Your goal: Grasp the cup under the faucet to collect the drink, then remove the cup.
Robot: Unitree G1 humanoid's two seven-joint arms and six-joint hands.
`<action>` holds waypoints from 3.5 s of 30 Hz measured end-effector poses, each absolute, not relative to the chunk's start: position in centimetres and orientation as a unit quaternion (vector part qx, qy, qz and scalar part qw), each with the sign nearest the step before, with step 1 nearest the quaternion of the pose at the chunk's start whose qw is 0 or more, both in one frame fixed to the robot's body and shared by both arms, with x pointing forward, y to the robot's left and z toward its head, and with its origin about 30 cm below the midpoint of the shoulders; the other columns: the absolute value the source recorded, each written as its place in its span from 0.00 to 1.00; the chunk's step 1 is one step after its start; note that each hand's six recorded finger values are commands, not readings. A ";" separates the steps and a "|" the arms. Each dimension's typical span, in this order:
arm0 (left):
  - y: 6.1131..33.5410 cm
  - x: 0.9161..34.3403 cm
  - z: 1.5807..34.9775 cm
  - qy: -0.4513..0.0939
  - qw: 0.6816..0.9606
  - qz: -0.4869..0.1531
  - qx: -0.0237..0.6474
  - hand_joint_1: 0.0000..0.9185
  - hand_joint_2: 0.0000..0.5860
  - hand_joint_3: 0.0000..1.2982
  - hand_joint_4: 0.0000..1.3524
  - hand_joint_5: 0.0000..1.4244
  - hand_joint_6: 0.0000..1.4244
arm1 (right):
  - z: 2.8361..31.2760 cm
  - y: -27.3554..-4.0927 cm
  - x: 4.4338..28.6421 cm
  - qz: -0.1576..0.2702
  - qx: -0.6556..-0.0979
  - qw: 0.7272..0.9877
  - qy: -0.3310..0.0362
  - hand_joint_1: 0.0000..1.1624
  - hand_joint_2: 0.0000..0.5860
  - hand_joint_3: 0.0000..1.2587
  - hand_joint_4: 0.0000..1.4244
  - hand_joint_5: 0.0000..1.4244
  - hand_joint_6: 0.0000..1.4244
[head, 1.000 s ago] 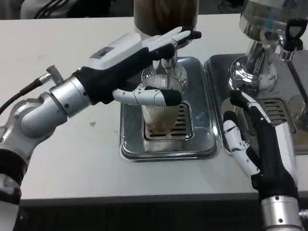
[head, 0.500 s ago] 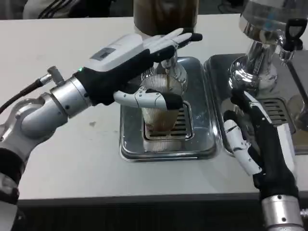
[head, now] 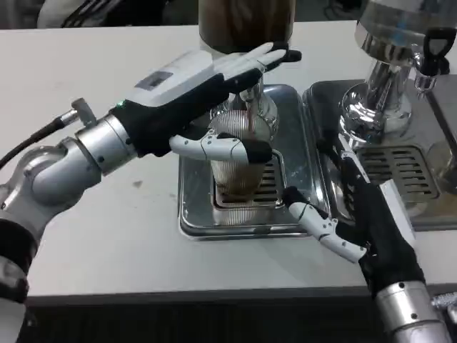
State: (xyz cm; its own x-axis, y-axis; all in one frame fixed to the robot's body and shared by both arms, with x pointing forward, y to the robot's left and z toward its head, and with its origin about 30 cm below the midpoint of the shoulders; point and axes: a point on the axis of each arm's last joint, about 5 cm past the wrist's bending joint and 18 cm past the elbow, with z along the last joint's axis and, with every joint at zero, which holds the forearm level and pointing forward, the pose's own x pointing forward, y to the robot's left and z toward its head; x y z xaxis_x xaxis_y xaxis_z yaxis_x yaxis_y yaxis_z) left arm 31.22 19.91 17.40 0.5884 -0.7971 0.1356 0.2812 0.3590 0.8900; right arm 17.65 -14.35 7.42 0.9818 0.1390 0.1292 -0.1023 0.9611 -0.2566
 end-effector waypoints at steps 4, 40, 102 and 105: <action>19.9 31.2 17.4 -0.290 0.771 -0.349 0.446 0.00 0.08 0.04 0.00 0.04 0.03 | 7.5 -14.2 18.3 0.080 -0.128 0.986 -0.073 0.55 0.39 0.01 0.03 0.00 0.00; 20.4 31.2 17.8 -0.295 0.772 -0.346 0.444 0.00 0.09 0.04 0.00 0.04 0.03 | 6.3 -12.4 22.3 0.095 -0.107 0.989 -0.042 0.52 0.40 0.02 0.02 0.00 0.00; 21.6 30.3 21.2 -0.427 0.815 -0.295 0.258 0.00 0.10 0.05 0.00 0.07 0.06 | 6.0 -11.8 22.5 0.098 -0.093 0.990 -0.048 0.51 0.42 0.07 0.05 0.00 0.01; 22.0 29.8 21.2 -0.436 0.814 -0.286 0.255 0.00 0.10 0.06 0.00 0.07 0.07 | 6.0 -11.9 22.6 0.097 -0.093 0.990 -0.051 0.51 0.42 0.07 0.06 0.00 0.01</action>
State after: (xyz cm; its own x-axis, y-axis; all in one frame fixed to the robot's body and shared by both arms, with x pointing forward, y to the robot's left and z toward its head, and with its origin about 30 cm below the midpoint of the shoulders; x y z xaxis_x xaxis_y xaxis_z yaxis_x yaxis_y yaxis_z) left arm 29.80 22.00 21.19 0.4567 -0.6885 0.5634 0.2444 0.7060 0.6647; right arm 22.55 -11.89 6.04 0.9760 0.2010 0.0840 -0.1819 0.9640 -0.1939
